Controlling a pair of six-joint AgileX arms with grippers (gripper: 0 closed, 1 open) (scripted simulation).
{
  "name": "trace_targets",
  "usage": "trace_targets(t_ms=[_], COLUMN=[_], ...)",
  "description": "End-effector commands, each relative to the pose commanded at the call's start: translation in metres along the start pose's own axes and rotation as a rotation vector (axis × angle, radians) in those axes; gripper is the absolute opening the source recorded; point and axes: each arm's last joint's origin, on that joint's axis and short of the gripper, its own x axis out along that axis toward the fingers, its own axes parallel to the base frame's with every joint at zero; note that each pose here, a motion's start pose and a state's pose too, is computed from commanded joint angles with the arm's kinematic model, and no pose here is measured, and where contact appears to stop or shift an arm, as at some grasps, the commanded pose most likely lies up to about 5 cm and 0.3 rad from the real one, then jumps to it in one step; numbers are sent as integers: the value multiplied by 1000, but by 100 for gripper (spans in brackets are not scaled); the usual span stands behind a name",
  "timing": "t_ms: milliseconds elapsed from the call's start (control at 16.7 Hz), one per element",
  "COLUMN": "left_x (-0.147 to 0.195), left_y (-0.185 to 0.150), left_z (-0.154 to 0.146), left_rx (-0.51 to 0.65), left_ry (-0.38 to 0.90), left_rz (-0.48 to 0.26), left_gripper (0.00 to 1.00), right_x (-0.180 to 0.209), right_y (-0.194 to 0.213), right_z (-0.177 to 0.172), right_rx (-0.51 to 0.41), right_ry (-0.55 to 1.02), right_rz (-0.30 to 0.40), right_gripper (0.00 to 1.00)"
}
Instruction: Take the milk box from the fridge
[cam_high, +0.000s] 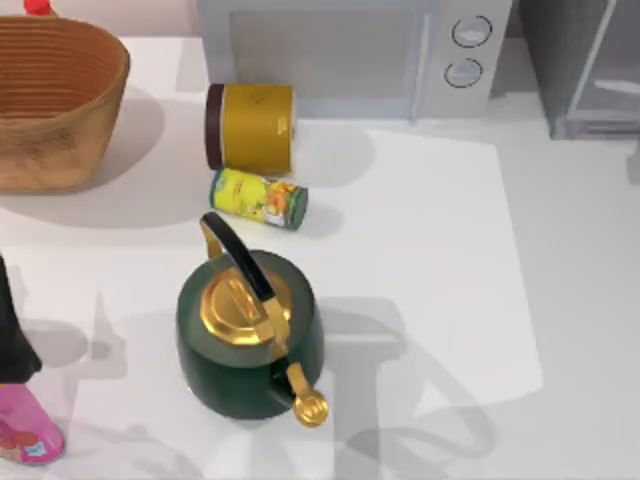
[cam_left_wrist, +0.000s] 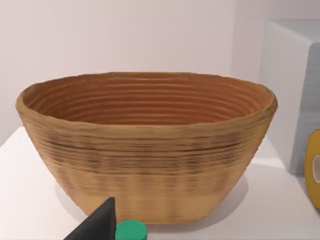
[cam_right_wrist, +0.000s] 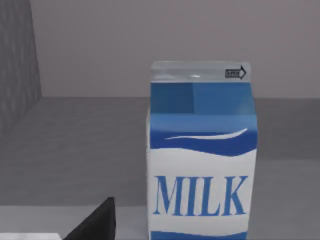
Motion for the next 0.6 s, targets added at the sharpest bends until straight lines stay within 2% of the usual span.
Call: trace_targets(t_ms=[180,600], left_x=[0,0], left_y=[0,0], left_z=[0,0], left_rx=[0,0], left_ry=[0,0], left_rz=[0,0], left_gripper=[100,100], right_x=[23,28], right_y=[11,12], right_z=[-7,-8], right_rx=[1,2], right_ry=[11,14], right_rz=[-3,-4], right_gripper=[100,100])
